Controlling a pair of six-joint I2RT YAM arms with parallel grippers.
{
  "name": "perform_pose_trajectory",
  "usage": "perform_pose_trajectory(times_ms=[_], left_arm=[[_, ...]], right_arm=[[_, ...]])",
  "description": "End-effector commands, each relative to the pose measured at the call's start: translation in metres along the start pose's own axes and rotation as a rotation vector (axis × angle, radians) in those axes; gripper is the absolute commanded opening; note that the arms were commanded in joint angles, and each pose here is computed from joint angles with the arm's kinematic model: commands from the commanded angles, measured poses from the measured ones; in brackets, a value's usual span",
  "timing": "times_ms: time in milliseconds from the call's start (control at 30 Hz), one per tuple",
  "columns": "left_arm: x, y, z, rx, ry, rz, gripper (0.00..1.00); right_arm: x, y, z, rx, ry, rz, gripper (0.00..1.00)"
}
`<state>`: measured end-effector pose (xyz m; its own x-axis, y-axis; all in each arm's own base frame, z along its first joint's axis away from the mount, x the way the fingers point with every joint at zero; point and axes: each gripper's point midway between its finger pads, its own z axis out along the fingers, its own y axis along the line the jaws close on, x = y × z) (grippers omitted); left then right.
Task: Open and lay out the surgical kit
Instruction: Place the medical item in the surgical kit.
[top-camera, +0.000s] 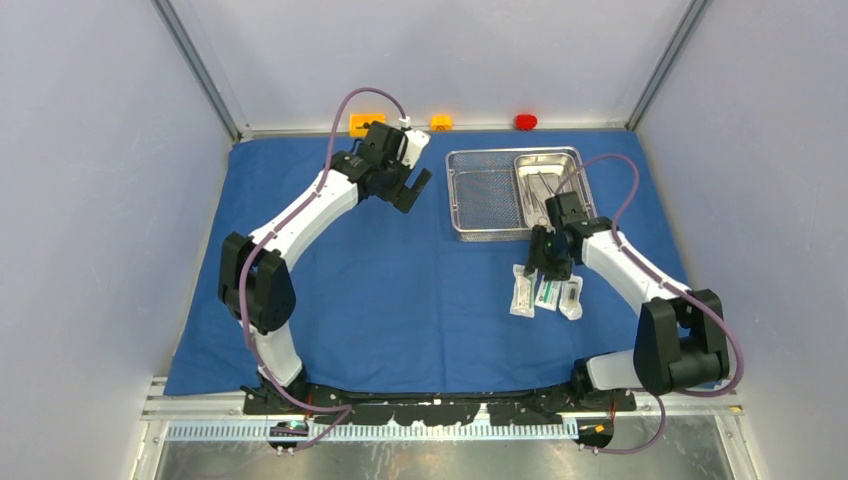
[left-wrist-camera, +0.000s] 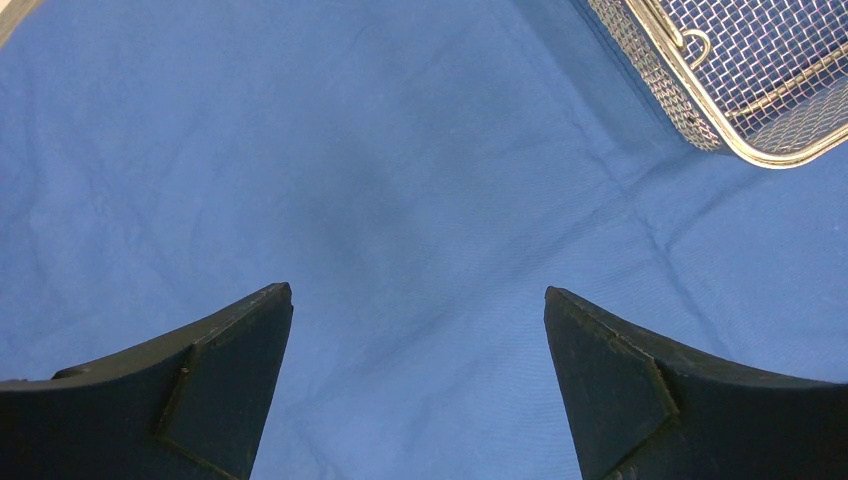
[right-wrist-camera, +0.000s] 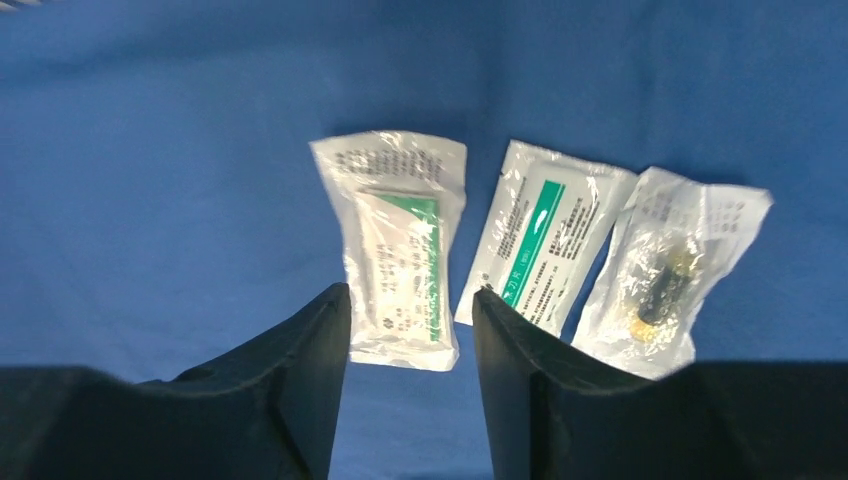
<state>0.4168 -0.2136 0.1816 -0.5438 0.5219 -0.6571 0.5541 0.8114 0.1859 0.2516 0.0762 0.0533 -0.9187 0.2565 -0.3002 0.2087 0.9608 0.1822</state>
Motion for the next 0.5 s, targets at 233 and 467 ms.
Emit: perform_pose_trajectory(times_ms=[233, 467], left_arm=[[-0.018, 0.002, -0.024, 0.02, -0.047, -0.035, 1.0], [-0.011, -0.015, -0.026, 0.111, -0.029, -0.044, 1.0]], right_arm=[[-0.124, 0.037, -0.105, -0.064, -0.423, -0.187, 0.7], [-0.201, 0.033, -0.104, 0.072, -0.549, -0.282, 0.72]])
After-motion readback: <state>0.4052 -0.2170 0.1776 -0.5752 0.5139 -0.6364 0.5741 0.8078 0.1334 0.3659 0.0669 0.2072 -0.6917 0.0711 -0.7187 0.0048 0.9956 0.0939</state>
